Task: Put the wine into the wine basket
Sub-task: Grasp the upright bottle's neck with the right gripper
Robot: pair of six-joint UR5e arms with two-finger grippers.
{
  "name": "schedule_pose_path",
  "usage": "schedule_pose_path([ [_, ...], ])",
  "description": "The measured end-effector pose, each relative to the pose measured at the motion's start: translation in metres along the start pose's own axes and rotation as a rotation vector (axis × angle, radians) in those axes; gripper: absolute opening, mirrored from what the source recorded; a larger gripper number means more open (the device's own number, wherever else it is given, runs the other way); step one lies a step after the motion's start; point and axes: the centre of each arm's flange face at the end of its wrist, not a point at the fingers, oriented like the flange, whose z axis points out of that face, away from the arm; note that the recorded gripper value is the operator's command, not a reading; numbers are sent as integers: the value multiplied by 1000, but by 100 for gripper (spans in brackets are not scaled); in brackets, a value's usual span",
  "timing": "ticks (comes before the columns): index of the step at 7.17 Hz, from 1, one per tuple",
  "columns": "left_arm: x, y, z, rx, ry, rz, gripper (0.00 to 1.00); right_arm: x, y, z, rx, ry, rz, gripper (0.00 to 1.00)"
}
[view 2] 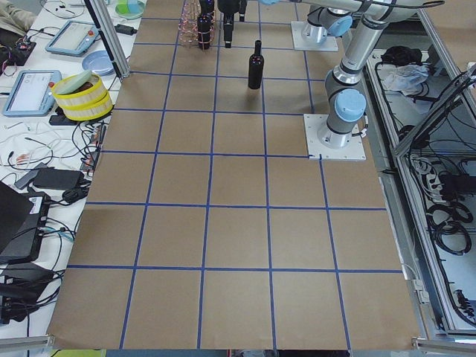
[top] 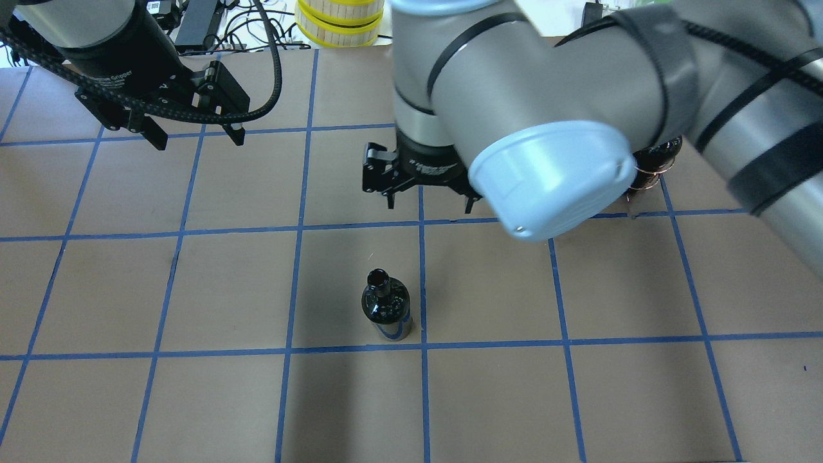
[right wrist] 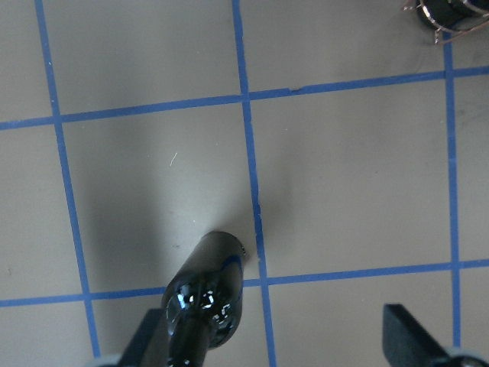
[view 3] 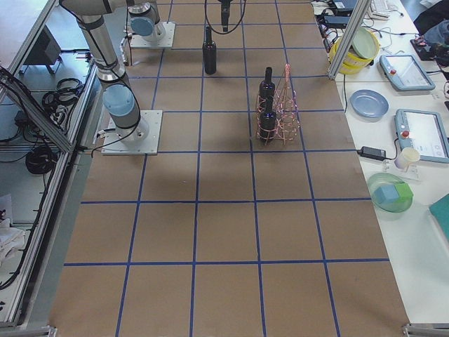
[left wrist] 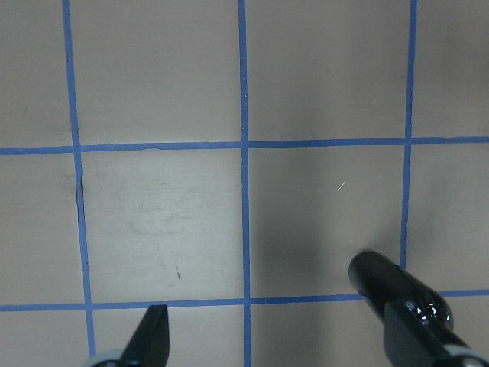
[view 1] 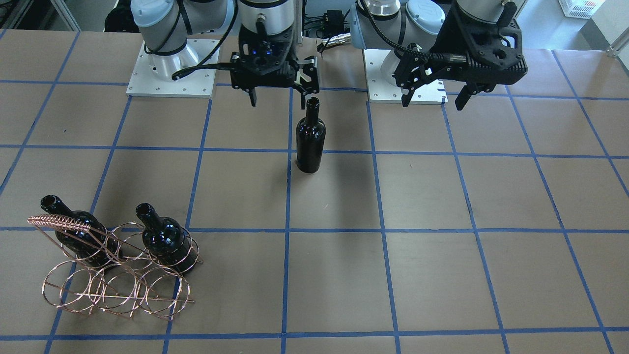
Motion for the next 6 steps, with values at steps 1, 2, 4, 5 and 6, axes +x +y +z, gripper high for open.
schedule_pose_path([
  [1, 0, 0, 2, 1, 0, 0, 100, -26, 14, 20, -24, 16, 4, 100],
  [2, 0, 0, 3, 3, 0, 1, 100, -44, 24, 38, -40, 30, 6, 100],
  [4, -1, 2, 2, 9, -1, 1, 100, -57, 30, 58, -53, 48, -6, 95],
  [5, -1, 2, 2, 10, -1, 1, 100, -57, 31, 65, -62, 60, -19, 95],
  [6, -1, 2, 2, 10, -2, 1, 100, -55, 34, 71, -74, 72, -29, 96],
])
